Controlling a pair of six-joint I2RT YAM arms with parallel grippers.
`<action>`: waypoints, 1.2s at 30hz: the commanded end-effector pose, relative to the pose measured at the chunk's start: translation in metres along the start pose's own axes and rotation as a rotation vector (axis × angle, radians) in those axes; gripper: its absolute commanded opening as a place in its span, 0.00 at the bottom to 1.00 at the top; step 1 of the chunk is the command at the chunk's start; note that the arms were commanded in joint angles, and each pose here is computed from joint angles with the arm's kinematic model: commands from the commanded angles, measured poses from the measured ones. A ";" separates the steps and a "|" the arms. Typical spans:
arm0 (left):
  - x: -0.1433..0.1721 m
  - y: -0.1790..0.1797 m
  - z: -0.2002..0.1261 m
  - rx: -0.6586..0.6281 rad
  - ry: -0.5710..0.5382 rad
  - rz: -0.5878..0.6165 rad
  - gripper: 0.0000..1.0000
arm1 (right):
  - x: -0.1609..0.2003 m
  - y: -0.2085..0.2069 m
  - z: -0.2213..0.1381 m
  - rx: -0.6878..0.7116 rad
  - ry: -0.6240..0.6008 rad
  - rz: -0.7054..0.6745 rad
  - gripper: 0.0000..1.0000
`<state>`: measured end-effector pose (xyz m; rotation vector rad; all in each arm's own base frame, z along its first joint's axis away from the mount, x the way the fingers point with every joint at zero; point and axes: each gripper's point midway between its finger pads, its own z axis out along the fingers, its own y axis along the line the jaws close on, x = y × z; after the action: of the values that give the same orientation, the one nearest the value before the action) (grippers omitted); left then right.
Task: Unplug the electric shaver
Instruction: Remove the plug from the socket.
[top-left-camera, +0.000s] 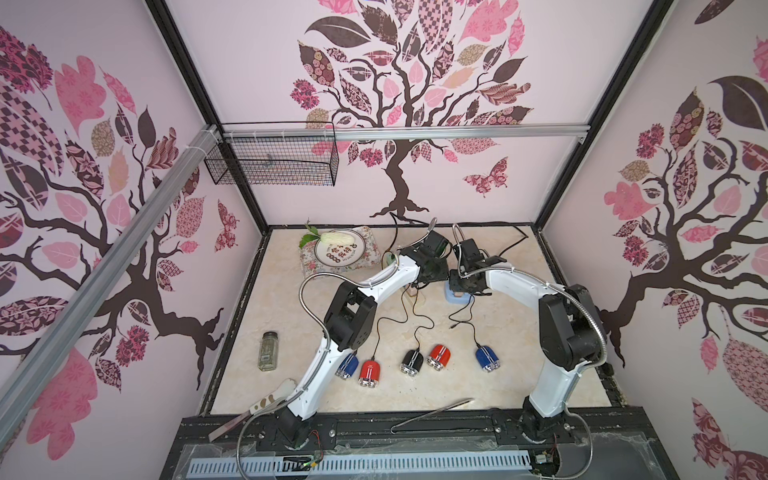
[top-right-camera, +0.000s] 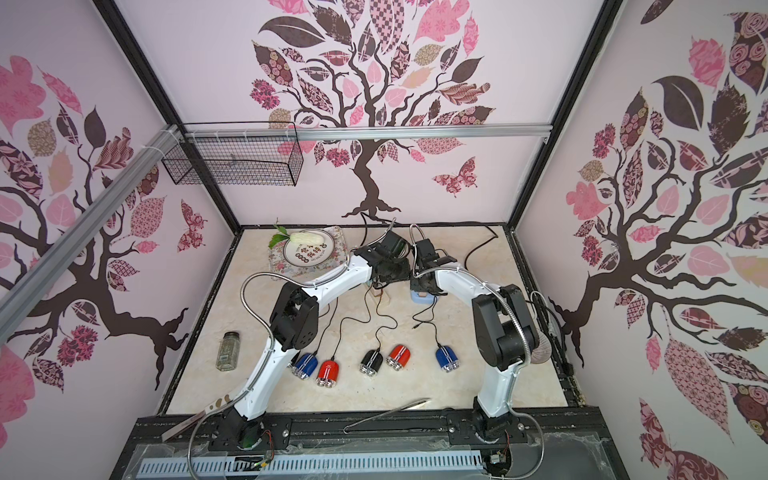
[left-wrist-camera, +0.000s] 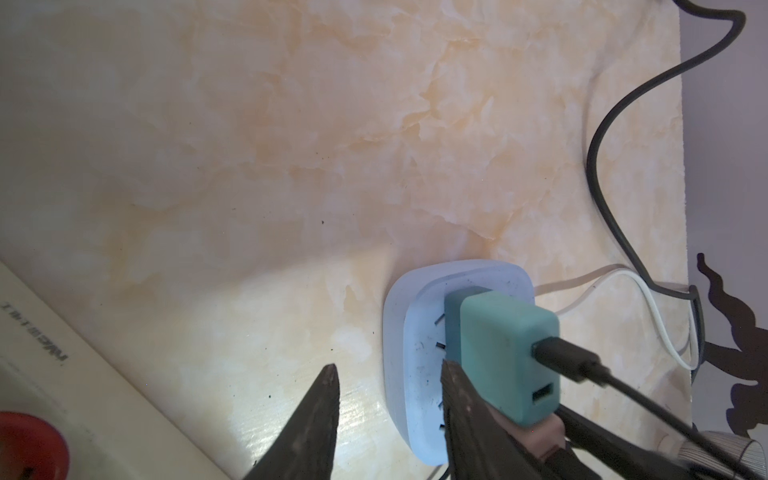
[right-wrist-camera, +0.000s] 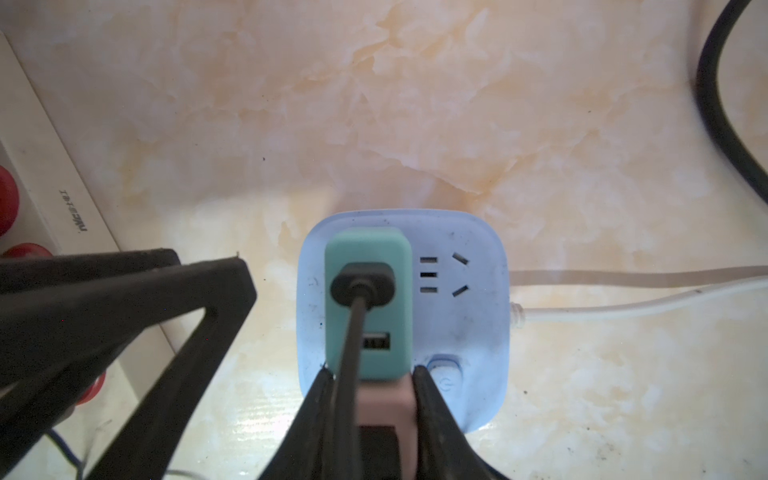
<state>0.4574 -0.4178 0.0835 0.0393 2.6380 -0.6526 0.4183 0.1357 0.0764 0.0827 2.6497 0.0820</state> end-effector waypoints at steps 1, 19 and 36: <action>0.021 -0.016 0.012 0.047 0.030 0.013 0.40 | 0.024 -0.002 -0.005 0.008 0.074 -0.012 0.20; 0.034 -0.025 0.026 0.146 0.065 -0.006 0.29 | 0.027 -0.003 -0.003 0.005 0.079 -0.008 0.20; 0.048 -0.011 0.040 0.108 0.098 -0.020 0.28 | 0.025 -0.005 -0.004 0.014 0.071 -0.008 0.20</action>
<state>0.4379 -0.4433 0.0546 0.0639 2.6737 -0.8255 0.4164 0.1349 0.0763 0.0832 2.6441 0.0838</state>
